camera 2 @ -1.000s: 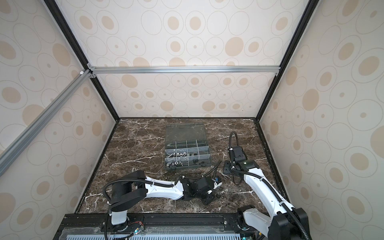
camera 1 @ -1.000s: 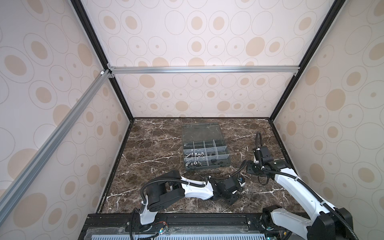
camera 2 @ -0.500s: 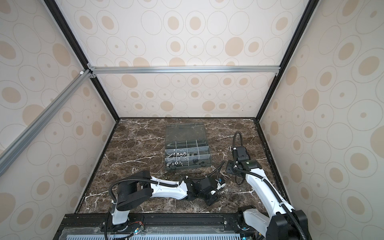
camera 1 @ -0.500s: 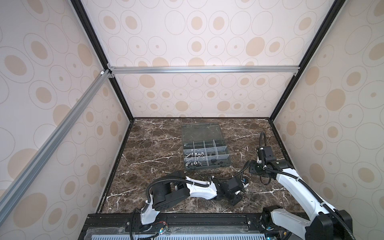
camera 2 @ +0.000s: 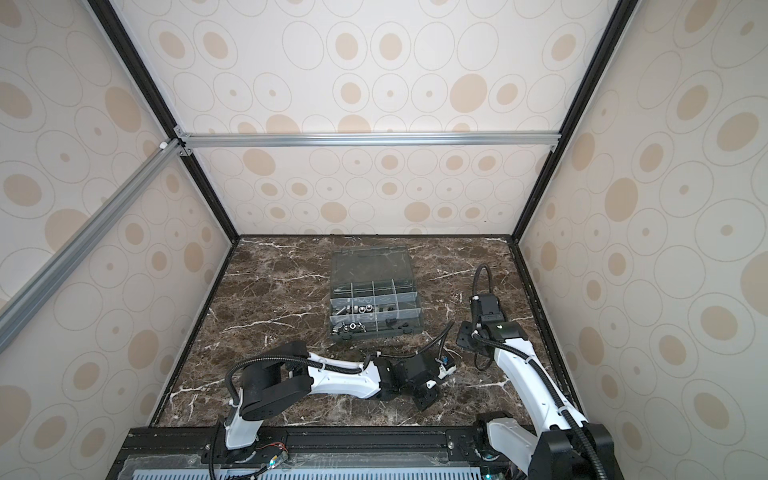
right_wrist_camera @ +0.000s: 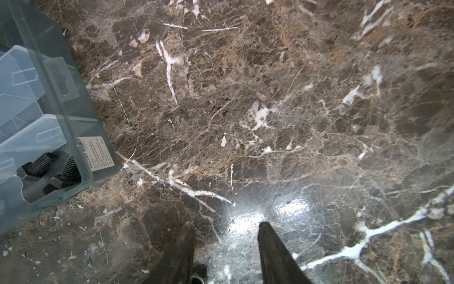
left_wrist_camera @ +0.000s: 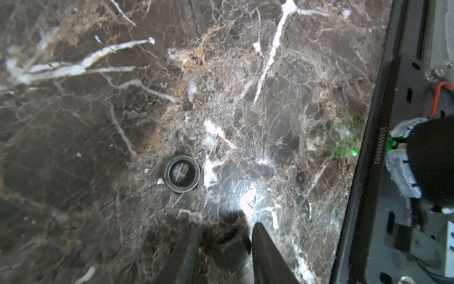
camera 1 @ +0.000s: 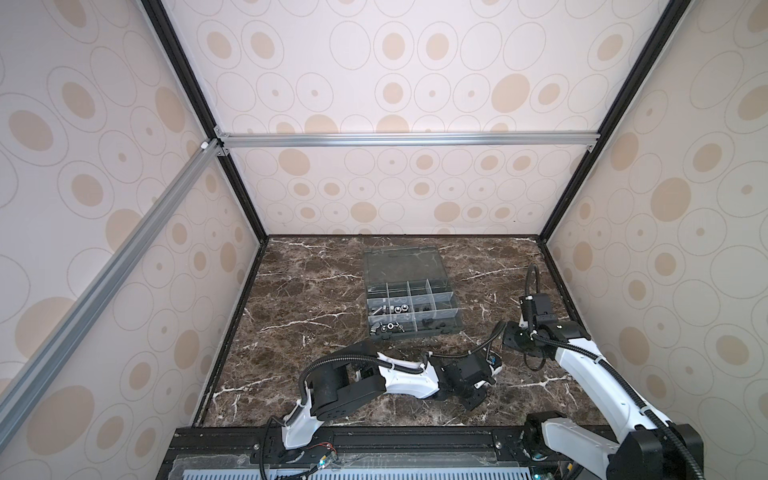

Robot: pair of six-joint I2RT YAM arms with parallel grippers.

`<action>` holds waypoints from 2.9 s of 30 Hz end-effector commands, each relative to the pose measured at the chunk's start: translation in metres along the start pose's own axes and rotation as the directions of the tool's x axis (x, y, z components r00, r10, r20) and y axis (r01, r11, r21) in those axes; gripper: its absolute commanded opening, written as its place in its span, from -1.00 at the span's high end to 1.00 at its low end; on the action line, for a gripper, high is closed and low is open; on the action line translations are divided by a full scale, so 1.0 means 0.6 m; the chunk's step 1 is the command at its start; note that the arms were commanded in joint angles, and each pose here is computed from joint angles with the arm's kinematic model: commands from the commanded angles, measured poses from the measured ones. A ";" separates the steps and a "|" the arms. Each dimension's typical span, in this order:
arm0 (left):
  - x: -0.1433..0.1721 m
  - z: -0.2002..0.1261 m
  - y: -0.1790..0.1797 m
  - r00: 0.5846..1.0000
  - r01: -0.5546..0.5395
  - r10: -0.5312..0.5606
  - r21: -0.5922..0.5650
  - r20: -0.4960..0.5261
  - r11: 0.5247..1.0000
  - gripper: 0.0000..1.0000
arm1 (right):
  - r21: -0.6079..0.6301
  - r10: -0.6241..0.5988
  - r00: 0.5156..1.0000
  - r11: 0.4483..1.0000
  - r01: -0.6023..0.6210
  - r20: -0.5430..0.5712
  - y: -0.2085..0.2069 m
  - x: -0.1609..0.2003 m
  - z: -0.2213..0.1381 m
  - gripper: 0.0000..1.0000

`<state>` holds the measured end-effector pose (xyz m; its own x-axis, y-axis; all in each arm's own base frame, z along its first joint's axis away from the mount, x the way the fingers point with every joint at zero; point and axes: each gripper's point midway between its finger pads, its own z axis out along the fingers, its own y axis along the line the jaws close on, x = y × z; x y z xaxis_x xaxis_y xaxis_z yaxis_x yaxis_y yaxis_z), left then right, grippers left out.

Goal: Sort the screws and nuts into containers
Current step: Move the screw at the bottom-center of the table, then pick up the screw from the bottom-center of the table.

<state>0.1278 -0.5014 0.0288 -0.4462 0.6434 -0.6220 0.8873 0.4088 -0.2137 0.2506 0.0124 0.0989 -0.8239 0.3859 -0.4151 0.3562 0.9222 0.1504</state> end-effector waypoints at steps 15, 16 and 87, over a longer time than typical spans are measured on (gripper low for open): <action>0.020 -0.010 0.012 1.000 0.006 -0.006 -0.052 -0.008 0.999 0.65 | 0.004 0.003 1.000 1.000 -0.003 -0.006 -0.011 0.008 -0.002 0.09; 0.021 -0.013 0.014 1.000 0.009 -0.009 -0.058 -0.003 0.998 0.66 | 0.005 0.003 1.000 1.000 -0.003 -0.006 -0.011 0.008 -0.003 0.08; -0.014 -0.085 0.045 0.992 -0.007 0.017 -0.086 0.123 0.996 0.90 | -0.004 0.008 1.000 1.000 -0.008 -0.011 -0.010 0.010 -0.001 0.08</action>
<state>0.1325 -0.4634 0.0305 -0.4107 0.6428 -0.6466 0.8942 0.4226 -0.1479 0.2494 0.0117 0.0991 -0.8233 0.3879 -0.4144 0.3538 0.9216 0.1597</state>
